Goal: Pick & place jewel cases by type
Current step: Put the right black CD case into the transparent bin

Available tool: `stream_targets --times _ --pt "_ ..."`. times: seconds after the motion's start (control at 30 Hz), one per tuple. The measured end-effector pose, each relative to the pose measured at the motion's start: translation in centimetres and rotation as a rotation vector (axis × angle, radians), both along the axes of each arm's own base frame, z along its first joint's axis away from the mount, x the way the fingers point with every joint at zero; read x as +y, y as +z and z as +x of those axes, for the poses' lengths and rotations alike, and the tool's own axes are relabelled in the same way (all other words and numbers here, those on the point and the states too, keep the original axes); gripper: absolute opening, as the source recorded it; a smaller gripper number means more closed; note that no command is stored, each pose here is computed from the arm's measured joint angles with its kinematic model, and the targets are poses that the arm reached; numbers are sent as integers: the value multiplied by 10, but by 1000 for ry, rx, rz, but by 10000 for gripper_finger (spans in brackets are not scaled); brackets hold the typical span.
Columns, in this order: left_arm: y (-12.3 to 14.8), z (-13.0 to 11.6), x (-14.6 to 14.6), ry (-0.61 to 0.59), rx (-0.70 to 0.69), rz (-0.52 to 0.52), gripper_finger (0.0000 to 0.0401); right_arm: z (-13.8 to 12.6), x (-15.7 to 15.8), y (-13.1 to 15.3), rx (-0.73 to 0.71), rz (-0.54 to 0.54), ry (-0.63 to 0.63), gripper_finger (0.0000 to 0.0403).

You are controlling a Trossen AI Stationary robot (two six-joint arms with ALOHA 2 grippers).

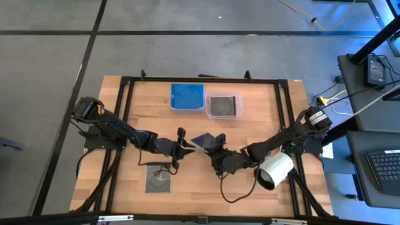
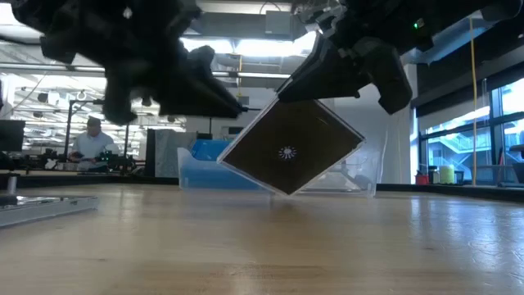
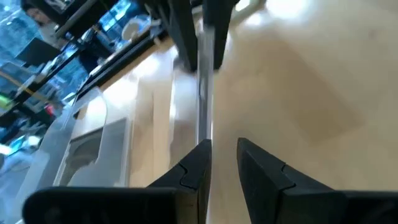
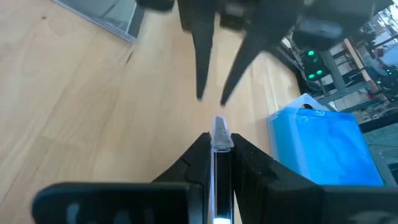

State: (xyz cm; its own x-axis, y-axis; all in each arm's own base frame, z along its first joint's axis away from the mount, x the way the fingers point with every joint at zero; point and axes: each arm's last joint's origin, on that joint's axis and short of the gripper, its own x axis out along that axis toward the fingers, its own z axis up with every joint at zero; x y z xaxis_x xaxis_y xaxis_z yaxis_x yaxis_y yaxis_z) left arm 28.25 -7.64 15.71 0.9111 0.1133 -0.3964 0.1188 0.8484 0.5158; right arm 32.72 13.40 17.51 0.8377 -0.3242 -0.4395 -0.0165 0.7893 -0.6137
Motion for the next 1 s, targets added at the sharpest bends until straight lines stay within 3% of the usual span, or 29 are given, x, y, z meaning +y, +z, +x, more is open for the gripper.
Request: stream_targets --times 0.17,0.27,0.47,0.6,0.77,1.0 --pt "23 -7 4 8 -59 -175 73 -1 2 -1 6 -7 5 52" --pt "34 -10 11 35 -87 -393 70 -2 3 -1 17 -40 13 52" --pt "46 -15 39 131 -34 -853 65 -9 17 3 43 -231 42 52" --pt "47 -15 63 223 -27 -1007 61 -14 37 12 53 -329 127 52" --pt "46 -15 89 258 8 -1232 61 -31 59 13 108 -485 140 52" --pt "61 -11 99 164 -84 -1419 61 -41 76 17 101 -616 192 52"
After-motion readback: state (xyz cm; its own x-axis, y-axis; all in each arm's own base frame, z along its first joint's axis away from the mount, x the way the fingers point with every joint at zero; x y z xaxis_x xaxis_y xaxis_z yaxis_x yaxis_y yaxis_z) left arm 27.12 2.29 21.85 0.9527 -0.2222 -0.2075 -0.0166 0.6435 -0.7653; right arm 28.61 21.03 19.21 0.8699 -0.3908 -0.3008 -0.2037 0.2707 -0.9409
